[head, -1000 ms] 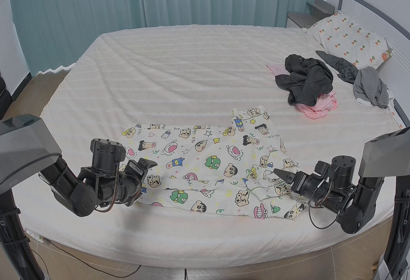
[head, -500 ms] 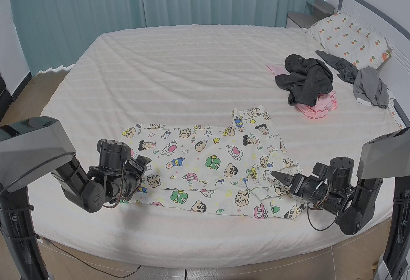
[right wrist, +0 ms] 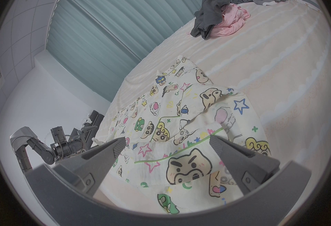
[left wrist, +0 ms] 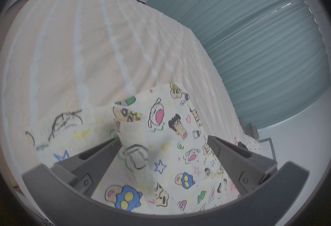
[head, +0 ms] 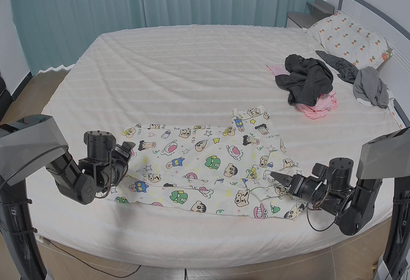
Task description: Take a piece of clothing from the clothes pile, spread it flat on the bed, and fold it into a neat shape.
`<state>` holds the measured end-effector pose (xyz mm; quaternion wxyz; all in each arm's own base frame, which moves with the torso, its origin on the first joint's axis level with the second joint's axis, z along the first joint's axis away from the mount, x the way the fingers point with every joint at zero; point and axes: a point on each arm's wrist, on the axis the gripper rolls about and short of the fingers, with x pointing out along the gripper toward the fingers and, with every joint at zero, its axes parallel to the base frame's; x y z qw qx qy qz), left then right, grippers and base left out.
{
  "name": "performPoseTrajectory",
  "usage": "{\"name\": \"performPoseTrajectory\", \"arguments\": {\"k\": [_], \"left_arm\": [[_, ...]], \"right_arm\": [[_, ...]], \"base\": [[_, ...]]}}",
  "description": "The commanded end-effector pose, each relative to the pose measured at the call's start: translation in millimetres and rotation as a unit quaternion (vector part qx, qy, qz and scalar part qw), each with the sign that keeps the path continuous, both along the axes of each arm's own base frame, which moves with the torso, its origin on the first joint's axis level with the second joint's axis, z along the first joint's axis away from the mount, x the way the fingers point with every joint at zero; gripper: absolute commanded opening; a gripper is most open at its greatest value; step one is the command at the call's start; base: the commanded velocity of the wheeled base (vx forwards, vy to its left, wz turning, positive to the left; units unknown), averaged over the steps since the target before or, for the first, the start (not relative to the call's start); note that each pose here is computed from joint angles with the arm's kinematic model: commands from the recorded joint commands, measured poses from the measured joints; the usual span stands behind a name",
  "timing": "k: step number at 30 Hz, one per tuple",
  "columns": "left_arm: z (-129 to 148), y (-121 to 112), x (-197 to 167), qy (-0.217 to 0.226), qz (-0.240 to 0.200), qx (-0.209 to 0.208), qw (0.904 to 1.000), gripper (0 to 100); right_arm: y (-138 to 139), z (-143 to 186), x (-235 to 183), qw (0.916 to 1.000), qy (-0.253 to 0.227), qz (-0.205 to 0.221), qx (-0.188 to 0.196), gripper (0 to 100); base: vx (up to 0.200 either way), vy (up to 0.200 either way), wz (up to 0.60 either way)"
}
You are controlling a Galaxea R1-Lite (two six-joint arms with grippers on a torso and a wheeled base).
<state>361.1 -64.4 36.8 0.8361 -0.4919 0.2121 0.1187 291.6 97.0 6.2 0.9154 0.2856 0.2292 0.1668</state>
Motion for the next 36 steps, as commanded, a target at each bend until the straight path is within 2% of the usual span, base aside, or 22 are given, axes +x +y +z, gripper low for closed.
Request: {"name": "performPoseTrajectory", "arguments": {"k": [1, 7, 12, 19, 21, 24, 25, 26, 27, 30, 35, 36], "left_arm": [[5, 15, 6, -0.012, 0.02, -0.001, 0.9997, 100], [10, 30, 14, -0.027, 0.037, -0.007, 0.9989, 100], [19, 48, 20, -0.076, 0.04, -0.021, 0.9961, 100], [18, 67, 17, -0.073, 0.019, -0.039, 0.9964, 100], [16, 74, 12, -0.064, -0.007, -0.046, 0.9969, 100], [19, 93, -6, -0.057, -0.074, -0.047, 0.9945, 100], [19, 94, -8, -0.056, -0.08, -0.047, 0.994, 100], [25, 102, -21, -0.063, -0.126, -0.044, 0.9891, 100], [28, 105, -27, -0.066, -0.145, -0.043, 0.9863, 100], [38, 108, -44, -0.084, -0.225, -0.044, 0.9698, 100], [41, 105, -46, -0.08, -0.245, -0.021, 0.966, 100], [52, 104, -49, -0.083, -0.253, -0.004, 0.9639, 100]], "right_arm": [[1, 0, 0, 1.0, -0.005, 0.001, 0.001, 100], [1, -2, 0, 1.0, -0.002, 0.001, 0.001, 100], [1, -2, 0, 1.0, -0.002, 0.002, 0.001, 100], [1, -2, 0, 1.0, -0.002, 0.001, 0.001, 100], [1, -2, 0, 1.0, -0.002, 0.001, 0.001, 100], [1, -2, 0, 1.0, -0.001, 0.002, 0.001, 100], [1, -2, 0, 1.0, -0.001, 0.003, 0.001, 100], [1, -3, 0, 1.0, 0.001, 0.002, 0.0, 100], [1, -4, -1, 1.0, 0.003, 0.003, -0.001, 100], [1, -3, -2, 1.0, 0.003, 0.004, -0.002, 100], [3, -4, -5, 1.0, 0.006, 0.007, -0.002, 100], [4, -4, -5, 0.9999, 0.006, 0.008, -0.002, 100]], "base": [[0.0, 0.0, 0.0], [0.0, 0.0, 0.0], [0.0, 0.0, 0.0], [0.0, 0.0, 0.0], [0.0, 0.0, 0.0], [0.0, 0.0, 0.0], [0.0, 0.0, 0.0], [0.0, 0.0, 0.0], [0.0, 0.0, 0.0], [0.0, 0.0, 0.0], [0.0, 0.0, 0.0], [0.0, 0.0, 0.0]]}}
